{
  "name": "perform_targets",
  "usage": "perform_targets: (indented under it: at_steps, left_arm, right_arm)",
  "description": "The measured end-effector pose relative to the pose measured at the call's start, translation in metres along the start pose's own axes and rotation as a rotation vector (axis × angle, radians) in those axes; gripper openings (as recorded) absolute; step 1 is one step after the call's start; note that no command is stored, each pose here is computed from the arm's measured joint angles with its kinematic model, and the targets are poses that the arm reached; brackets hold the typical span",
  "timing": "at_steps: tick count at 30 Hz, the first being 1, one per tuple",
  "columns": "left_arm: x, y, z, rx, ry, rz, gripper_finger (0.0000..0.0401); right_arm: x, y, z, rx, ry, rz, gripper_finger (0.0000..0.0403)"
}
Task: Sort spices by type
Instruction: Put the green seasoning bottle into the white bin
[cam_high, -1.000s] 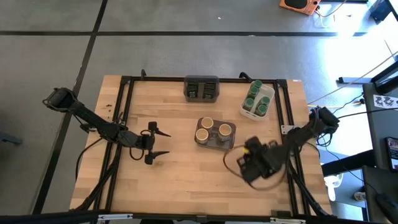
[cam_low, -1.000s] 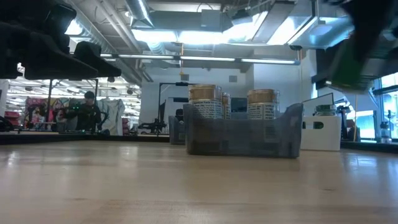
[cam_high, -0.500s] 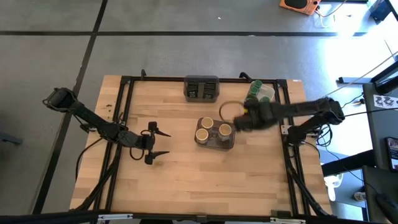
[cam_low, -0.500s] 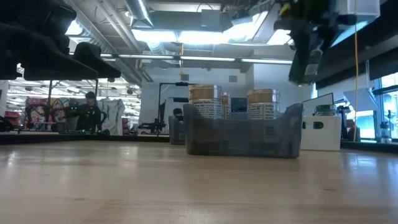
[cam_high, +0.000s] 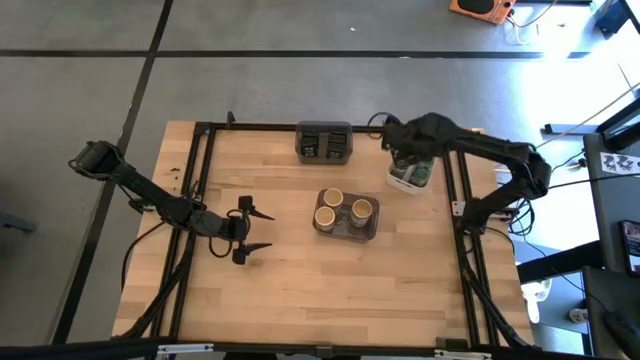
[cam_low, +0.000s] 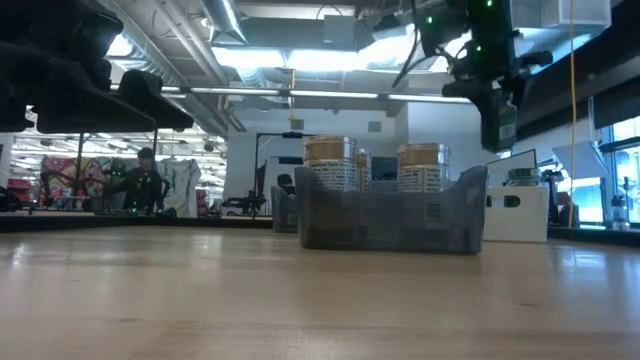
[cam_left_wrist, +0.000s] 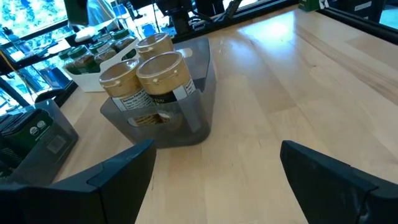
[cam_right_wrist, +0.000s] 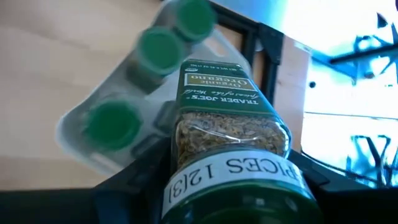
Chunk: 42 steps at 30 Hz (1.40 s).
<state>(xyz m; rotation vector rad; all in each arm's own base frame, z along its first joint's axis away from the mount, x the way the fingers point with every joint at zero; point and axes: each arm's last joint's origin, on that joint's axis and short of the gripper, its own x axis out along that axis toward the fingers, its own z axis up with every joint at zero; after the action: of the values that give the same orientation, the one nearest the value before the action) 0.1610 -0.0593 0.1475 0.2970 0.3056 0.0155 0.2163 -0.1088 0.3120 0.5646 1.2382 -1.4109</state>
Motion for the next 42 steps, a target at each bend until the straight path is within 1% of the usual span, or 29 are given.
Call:
perform_targets:
  at_steps: [5,8,11,14,19,30,37,42]
  left_arm:
    - [0.000,0.000,0.000,0.003,0.000,0.000,0.0343]
    - [0.000,0.000,0.000,0.005,0.000,0.000,0.0343]
    - [0.000,0.000,0.000,0.010,-0.001,0.000,0.0343]
    - [0.000,0.000,0.000,0.013,-0.001,0.000,0.0343]
    - [0.000,0.000,0.000,0.029,-0.002,0.001,0.0343]
    - [0.000,0.000,0.000,0.029,-0.002,0.001,0.0343]
    - [0.000,0.000,0.000,0.029,-0.002,0.001,0.0343]
    - [0.000,0.000,0.000,0.029,-0.002,0.001,0.0343]
  right_arm:
    - [0.016,-0.018,0.019,0.059,0.044,-0.040,0.0204]
    - [0.030,-0.025,0.028,0.106,0.071,-0.043,0.0204]
    - [0.046,-0.030,0.033,0.153,0.107,-0.029,0.0204]
    - [0.062,-0.030,0.037,0.182,0.124,0.015,0.0204]
    - [0.083,-0.032,0.037,0.204,0.157,0.048,0.0204]
    - [0.126,-0.026,0.024,0.261,0.217,0.118,0.0204]
    - [0.137,-0.021,0.021,0.277,0.190,0.148,0.0208]
    - [0.137,-0.021,0.021,0.274,0.189,0.148,0.0238]
